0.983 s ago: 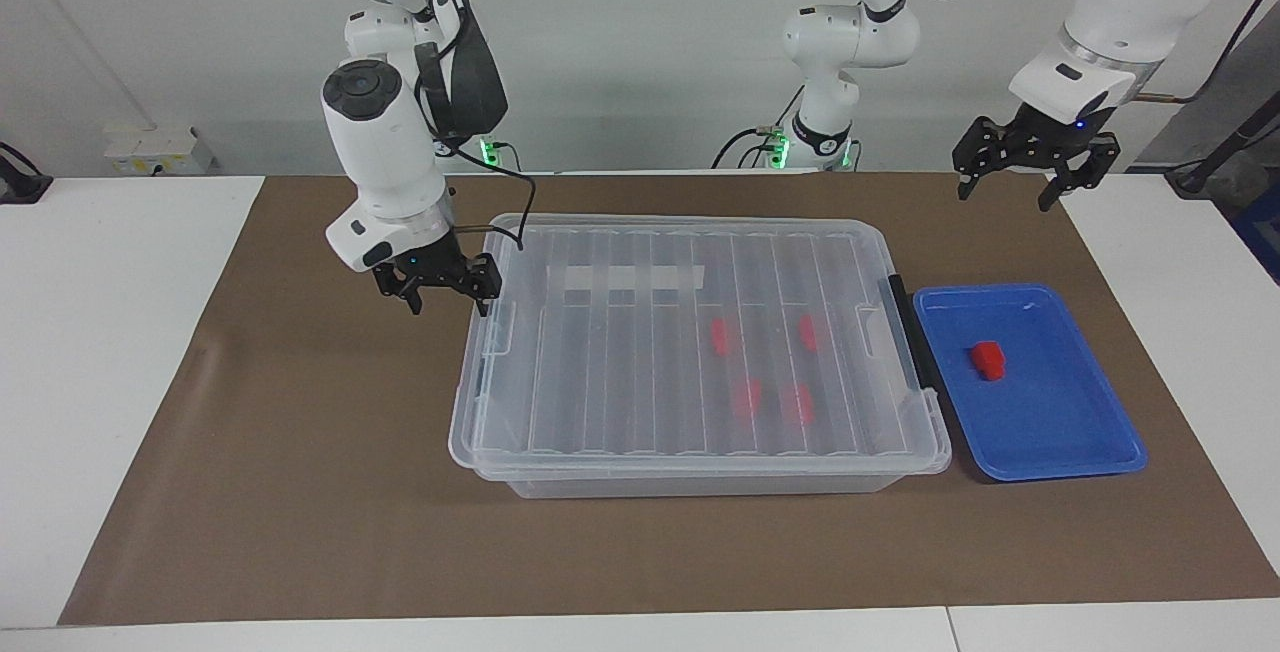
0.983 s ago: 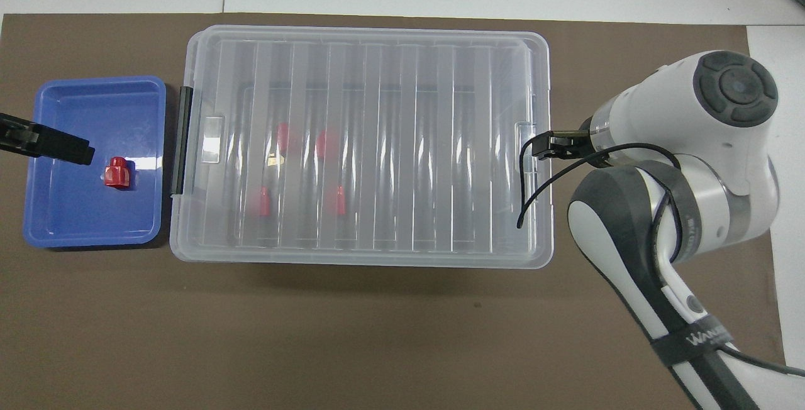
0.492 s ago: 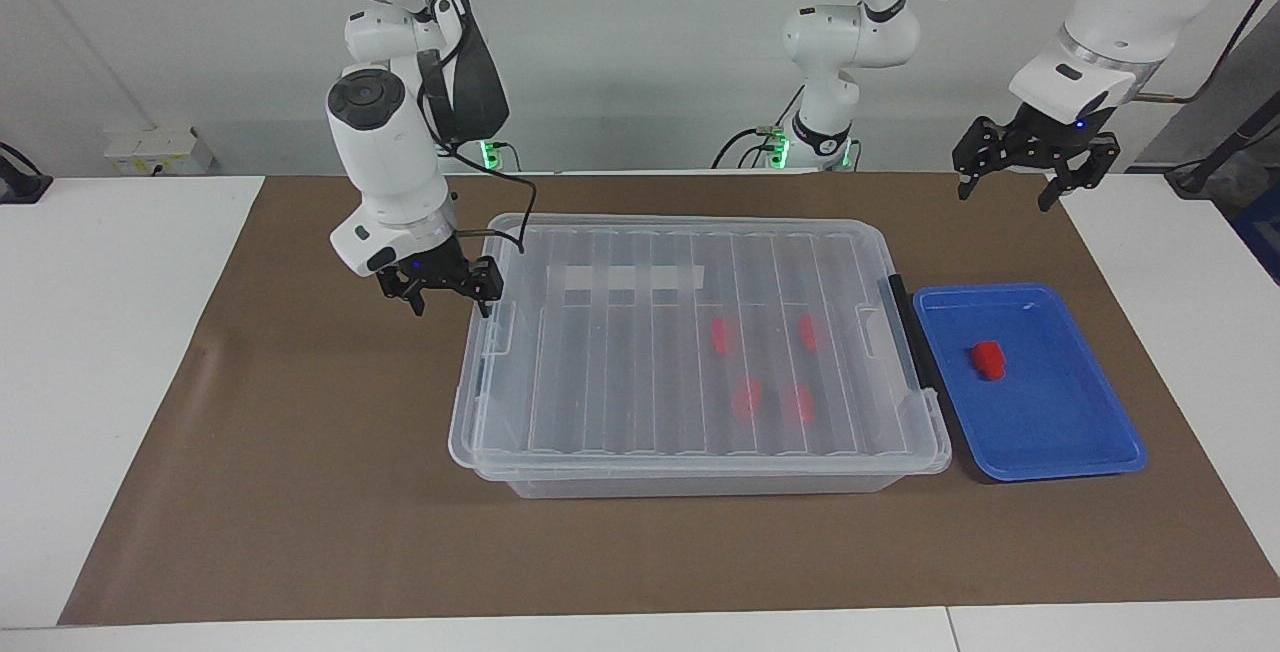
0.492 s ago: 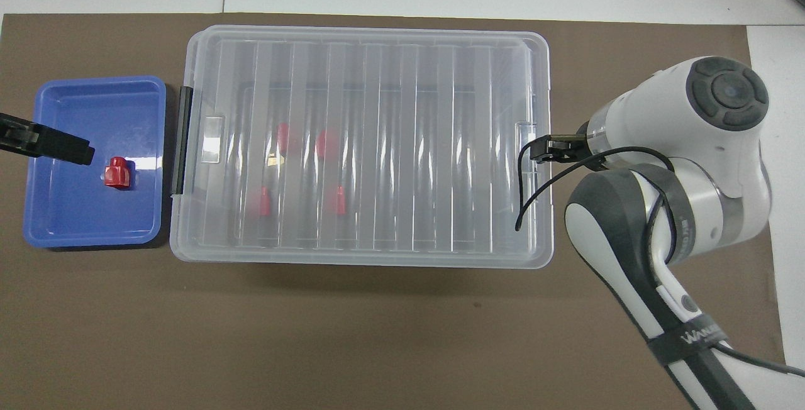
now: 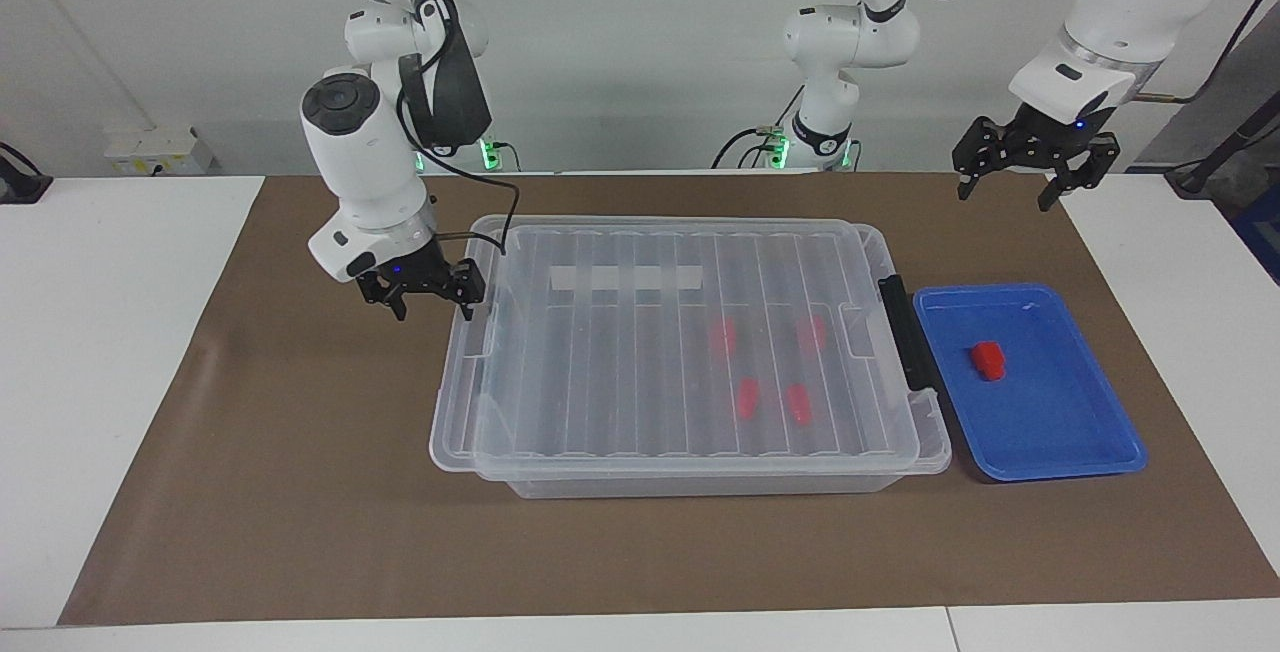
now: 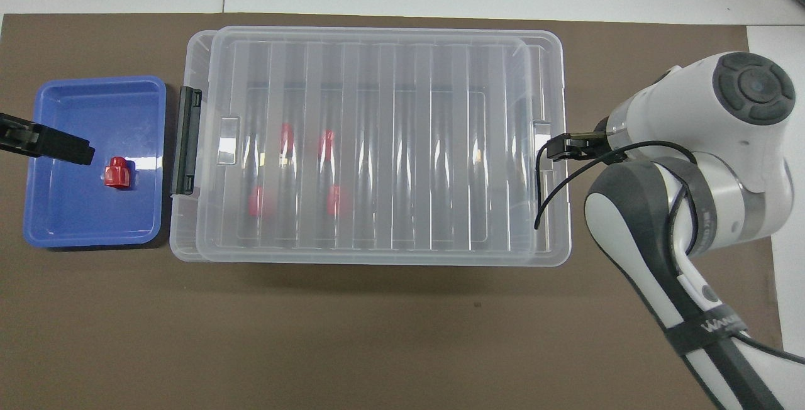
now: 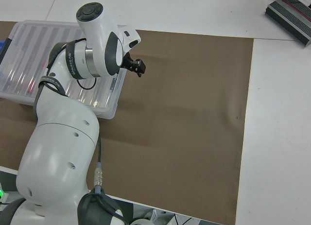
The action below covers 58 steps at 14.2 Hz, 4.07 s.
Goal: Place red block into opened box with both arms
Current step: 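Slide the clear lid away from the blue tray with the right gripper, then release the lid with the right gripper while the left gripper reaches the block, then grasp the red block in the blue tray with the left gripper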
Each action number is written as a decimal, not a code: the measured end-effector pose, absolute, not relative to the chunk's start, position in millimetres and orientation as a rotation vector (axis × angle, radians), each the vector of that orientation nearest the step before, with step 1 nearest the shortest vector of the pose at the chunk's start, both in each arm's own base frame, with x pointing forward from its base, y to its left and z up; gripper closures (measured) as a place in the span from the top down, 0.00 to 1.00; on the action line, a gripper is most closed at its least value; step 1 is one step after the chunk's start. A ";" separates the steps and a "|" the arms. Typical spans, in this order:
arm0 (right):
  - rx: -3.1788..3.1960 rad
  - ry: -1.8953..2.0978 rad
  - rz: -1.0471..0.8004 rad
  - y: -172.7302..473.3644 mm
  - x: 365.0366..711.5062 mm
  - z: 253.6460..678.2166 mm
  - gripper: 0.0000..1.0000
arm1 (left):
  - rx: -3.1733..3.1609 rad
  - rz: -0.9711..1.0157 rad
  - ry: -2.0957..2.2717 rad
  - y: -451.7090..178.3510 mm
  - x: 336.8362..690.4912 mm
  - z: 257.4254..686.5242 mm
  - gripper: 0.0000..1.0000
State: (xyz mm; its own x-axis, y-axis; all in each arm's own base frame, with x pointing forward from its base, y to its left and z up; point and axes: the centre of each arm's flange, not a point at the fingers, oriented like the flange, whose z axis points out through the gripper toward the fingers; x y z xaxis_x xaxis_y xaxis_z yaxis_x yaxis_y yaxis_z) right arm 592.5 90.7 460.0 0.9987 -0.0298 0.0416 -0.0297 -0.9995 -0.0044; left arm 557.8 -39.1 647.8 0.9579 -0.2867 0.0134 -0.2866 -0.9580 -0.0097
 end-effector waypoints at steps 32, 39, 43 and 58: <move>-3.092 -0.548 0.039 -66.9 574.0 489.9 0.97 | -3.120 -0.083 0.191 27.5 559.0 633.5 1.00; -3.154 -0.009 -0.013 -0.2 539.2 559.4 0.98 | -3.087 -0.340 0.063 69.5 561.3 516.7 1.00; -3.153 0.083 -0.019 12.3 533.9 598.6 0.99 | -3.084 -0.309 0.039 76.2 587.9 450.4 1.00; -3.171 0.176 0.018 12.2 541.0 636.5 1.00 | -3.098 -0.162 -0.125 100.6 591.2 303.1 1.00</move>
